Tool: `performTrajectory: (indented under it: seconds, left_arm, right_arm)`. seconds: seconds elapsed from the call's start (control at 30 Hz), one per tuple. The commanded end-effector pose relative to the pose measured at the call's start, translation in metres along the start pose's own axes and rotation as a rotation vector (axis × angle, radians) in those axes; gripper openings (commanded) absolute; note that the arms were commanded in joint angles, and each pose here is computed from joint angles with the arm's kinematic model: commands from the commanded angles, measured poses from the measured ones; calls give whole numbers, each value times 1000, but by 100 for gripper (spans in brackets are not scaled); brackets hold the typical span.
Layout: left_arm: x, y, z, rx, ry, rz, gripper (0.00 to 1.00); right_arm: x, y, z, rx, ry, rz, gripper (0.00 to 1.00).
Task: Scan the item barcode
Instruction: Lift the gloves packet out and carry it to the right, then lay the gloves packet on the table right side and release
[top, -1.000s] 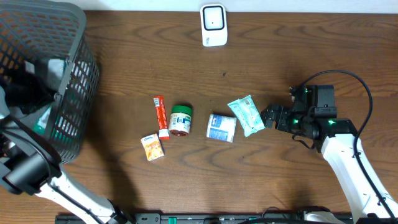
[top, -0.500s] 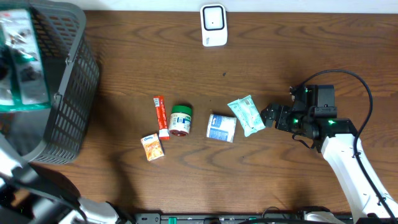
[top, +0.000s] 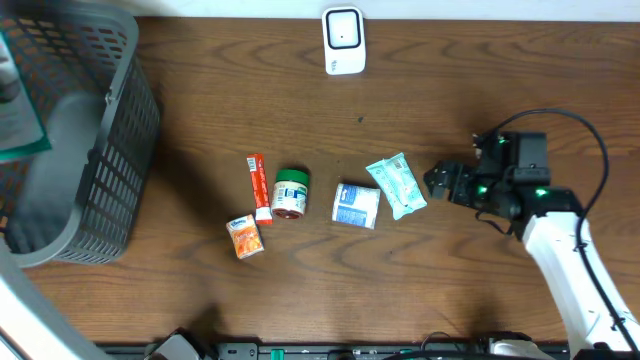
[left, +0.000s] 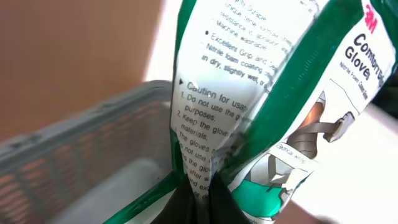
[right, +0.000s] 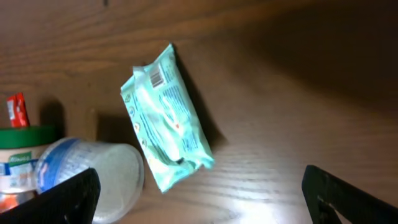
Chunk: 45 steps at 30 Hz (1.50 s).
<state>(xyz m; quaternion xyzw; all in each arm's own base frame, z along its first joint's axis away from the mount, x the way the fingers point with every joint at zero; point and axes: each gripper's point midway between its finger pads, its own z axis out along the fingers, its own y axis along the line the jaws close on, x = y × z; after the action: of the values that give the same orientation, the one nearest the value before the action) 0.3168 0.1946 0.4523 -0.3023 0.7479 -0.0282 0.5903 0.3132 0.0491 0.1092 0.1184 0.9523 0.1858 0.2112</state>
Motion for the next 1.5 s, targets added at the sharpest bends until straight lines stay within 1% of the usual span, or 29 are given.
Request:
performTrajectory:
  seconds: [0.0,0.03,0.07,0.13,0.27,0.33,0.5,0.57,0.67,0.77,0.8,0.87,1.07,1.17,1.27,1.37,1.47]
  left_arm:
    - [12,-56,-22,210,53,-36,7]
    - [22,-70,-27,264,91,-33,7]
    - [39,-90,-32,336,161,-32,7]
    - [65,-113,-37,410,264,-33,7]
    - [131,-163,-46,540,515,-5,7]
    - [169,-193,-51,619,637,36,7]
    - [261,-255,-65,745,909,159,7]
    - [300,-280,-72,792,999,222,7]
    - [352,-315,-83,867,1091,296,7]
    - [402,-342,-95,917,1162,348,7]
    - [418,-348,-97,908,1179,362,7]
    - [453,-356,-101,875,1216,389,7]
    - [536,-374,-141,943,1315,505,7]
    - [571,-379,-155,956,1311,568,7]
    - [601,-377,-154,906,1261,644,7]
    - [626,-376,-158,898,1239,698,7]
    - [640,-378,-165,922,1239,714,7]
  right_arm:
    - [-36,11,-32,-19,-69,-32,99]
    - [-42,12,-41,-12,-77,-32,99]
    - [-51,12,-55,-6,-91,-22,99]
    - [-61,10,-72,4,-111,1,99]
    - [-80,0,-108,30,-159,58,99]
    - [-86,-4,-124,27,-178,92,99]
    - [-93,-11,-156,11,-208,159,99]
    - [-94,-16,-167,23,-218,181,99]
    - [-95,-21,-178,36,-227,198,99]
    - [-94,-23,-183,43,-228,202,99]
    - [-94,-24,-184,45,-229,198,99]
    - [-94,-25,-187,49,-232,203,99]
    - [-101,-23,-202,54,-271,190,99]
    - [-104,-20,-207,53,-286,183,99]
    - [-102,-20,-207,53,-279,186,99]
    - [-98,-21,-206,57,-262,175,99]
    - [-95,-21,-205,64,-251,170,99]
